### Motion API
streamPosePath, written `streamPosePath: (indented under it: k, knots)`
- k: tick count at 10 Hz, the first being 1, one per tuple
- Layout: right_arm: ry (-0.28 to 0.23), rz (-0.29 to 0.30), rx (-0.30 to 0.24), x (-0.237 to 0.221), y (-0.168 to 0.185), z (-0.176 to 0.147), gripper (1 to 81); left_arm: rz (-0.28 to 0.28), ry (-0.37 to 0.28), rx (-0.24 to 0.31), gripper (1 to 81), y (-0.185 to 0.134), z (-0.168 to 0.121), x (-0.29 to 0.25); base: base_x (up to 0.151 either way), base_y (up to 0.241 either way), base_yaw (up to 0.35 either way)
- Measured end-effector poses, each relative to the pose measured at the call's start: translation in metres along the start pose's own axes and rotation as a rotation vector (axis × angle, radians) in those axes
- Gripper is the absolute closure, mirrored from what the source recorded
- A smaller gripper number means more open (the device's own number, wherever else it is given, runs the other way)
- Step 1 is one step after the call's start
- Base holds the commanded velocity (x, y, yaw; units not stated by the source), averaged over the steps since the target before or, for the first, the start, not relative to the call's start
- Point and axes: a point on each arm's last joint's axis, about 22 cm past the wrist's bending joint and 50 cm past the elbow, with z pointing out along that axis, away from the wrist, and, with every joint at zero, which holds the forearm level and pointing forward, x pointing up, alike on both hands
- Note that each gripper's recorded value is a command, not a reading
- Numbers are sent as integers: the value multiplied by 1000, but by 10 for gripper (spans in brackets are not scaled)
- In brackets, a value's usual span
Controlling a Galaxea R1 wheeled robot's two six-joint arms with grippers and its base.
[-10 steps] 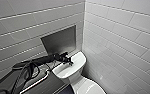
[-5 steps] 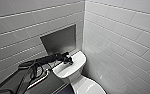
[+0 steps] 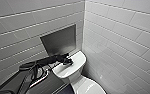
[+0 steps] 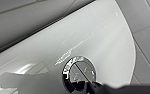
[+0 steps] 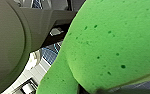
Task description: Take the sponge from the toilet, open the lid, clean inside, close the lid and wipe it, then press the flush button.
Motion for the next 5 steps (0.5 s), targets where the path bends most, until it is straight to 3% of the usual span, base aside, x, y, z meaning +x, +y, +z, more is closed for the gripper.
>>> streamPosePath:
  k: [4, 5]
  knots:
    - [-1, 0, -24, -2, 6, 8, 811, -11, 33, 35, 811, -11, 13, 1, 0, 0, 0]
    - [-15, 9, -25, -9, 7, 9, 811, -13, 11, 37, 811, -12, 18, 1, 0, 0, 0]
